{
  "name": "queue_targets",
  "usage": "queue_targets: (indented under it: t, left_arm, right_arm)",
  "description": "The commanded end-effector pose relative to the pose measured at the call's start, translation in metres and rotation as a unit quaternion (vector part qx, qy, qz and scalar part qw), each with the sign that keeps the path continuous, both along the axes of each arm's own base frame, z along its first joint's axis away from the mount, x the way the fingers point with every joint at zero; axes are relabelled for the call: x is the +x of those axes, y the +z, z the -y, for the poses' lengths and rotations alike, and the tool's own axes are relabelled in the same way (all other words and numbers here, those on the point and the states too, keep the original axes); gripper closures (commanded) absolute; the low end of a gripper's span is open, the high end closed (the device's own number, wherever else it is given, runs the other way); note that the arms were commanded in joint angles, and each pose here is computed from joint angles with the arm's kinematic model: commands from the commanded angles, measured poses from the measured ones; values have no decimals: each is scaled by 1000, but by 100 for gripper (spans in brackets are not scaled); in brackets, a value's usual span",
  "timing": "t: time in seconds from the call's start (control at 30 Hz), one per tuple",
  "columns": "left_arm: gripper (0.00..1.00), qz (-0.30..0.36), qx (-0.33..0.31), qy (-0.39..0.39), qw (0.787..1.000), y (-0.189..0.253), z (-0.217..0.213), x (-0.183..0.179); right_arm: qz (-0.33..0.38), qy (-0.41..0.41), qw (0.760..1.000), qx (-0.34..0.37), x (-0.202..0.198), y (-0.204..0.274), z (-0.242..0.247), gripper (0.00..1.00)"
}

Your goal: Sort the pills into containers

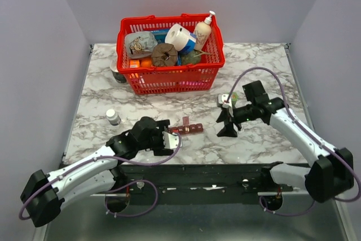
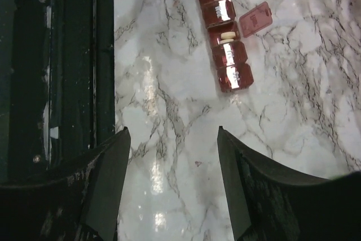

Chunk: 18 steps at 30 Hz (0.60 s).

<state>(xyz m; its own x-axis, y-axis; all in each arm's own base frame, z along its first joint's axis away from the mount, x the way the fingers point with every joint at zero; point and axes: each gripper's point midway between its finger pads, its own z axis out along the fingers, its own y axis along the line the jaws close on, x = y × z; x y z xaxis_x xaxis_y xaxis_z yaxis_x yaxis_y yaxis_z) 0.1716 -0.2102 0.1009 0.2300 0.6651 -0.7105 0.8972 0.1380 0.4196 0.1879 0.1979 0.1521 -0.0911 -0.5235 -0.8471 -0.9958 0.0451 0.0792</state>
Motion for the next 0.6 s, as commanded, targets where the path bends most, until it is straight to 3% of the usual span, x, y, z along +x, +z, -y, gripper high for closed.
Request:
queue_targets:
  t: [0.0, 0.37, 0.57]
  left_arm:
    - [6, 72, 6, -27, 997, 6, 15, 25]
    - [10, 7, 51, -10, 999, -35, 13, 52]
    - [13, -29, 72, -14, 997, -54, 10, 51]
  right_arm:
    - [42, -18, 999, 13, 39, 11, -35, 28]
    - [29, -16, 999, 5, 60, -15, -56, 26]
    - [33, -88, 996, -2, 84, -21, -62, 30]
